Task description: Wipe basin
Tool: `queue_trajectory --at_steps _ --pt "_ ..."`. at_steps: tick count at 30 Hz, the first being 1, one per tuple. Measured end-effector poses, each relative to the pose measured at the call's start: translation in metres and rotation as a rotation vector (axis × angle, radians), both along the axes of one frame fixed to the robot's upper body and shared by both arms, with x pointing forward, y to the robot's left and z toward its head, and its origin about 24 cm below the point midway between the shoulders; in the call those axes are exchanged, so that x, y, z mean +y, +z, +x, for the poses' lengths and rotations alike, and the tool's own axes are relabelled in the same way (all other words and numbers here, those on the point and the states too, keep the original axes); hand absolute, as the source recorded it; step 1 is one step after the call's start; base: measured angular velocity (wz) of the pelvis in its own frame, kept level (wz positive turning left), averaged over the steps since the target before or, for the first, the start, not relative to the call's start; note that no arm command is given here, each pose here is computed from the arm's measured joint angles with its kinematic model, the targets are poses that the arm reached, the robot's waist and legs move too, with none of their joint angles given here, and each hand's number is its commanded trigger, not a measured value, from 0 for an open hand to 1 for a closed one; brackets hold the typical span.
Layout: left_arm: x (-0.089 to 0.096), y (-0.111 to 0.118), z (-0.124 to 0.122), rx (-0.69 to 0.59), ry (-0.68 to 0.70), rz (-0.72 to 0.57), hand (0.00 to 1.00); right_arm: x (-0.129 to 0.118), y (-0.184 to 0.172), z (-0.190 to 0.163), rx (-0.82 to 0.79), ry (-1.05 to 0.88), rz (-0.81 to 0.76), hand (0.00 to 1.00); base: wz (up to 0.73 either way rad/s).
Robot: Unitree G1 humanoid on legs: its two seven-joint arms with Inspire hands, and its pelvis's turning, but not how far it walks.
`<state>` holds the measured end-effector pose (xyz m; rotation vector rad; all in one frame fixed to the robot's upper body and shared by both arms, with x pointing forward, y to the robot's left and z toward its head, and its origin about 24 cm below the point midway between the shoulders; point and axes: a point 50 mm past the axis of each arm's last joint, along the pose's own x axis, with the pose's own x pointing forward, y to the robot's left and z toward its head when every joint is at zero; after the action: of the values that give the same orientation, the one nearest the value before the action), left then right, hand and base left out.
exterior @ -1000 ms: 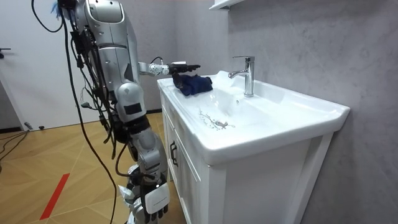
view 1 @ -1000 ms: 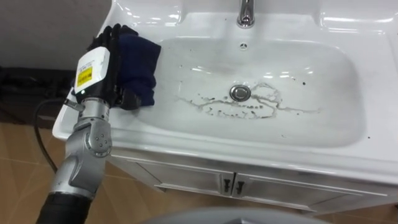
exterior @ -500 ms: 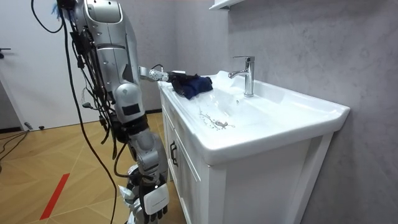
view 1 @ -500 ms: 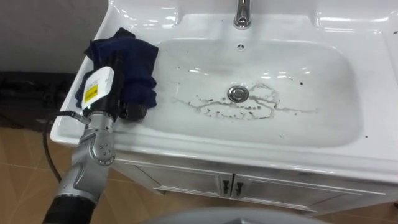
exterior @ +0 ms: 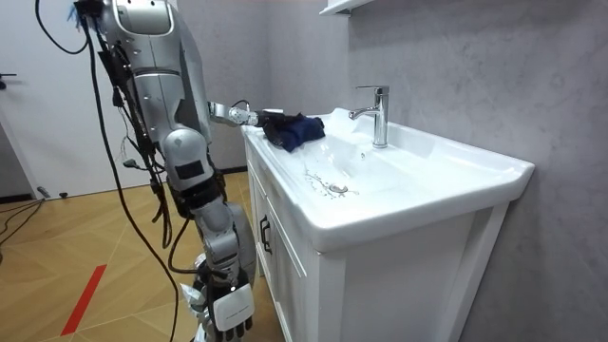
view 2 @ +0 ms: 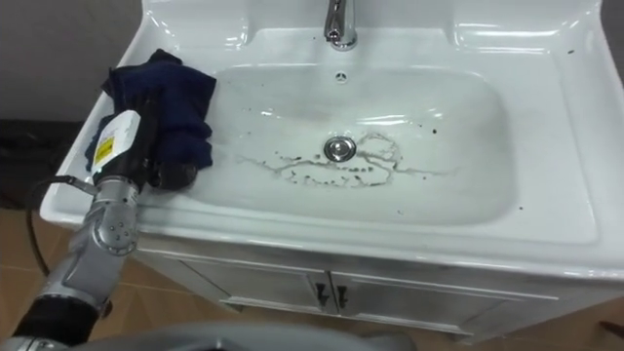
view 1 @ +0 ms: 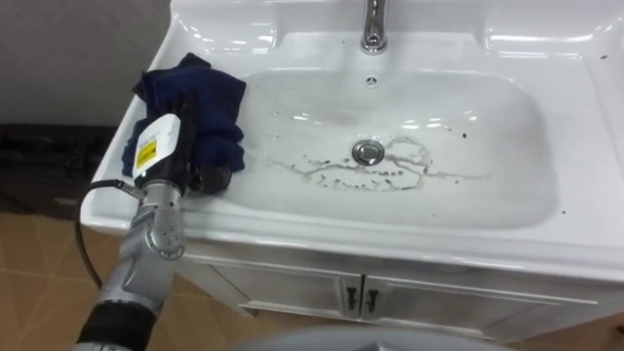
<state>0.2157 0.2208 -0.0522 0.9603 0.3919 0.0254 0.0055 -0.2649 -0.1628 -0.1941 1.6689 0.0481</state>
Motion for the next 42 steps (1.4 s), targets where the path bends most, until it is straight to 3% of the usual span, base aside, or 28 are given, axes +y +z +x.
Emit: queue_trajectory --at_steps 2,4,5,28,42 --pt "0.001 -0.004 -0.002 0.005 0.012 0.003 0.00 0.000 0.000 0.000 0.007 0.003 -0.003 0.00 -0.15" --pt "0.003 -0.004 -0.002 0.006 0.029 0.002 0.63 -0.001 0.000 0.000 0.008 -0.001 -0.004 0.00 -0.14" --pt "0.004 -0.005 -0.002 0.007 0.032 0.002 1.00 -0.001 0.000 0.001 0.006 -0.009 -0.005 0.00 -0.11" --pt "0.033 0.005 0.000 -0.083 0.222 -0.024 1.00 -0.004 0.002 0.001 0.022 -0.048 -0.015 0.00 -0.01" --pt "0.037 0.005 0.000 -0.092 0.269 -0.093 1.00 -0.003 0.002 0.002 0.020 -0.047 -0.004 0.00 0.00"
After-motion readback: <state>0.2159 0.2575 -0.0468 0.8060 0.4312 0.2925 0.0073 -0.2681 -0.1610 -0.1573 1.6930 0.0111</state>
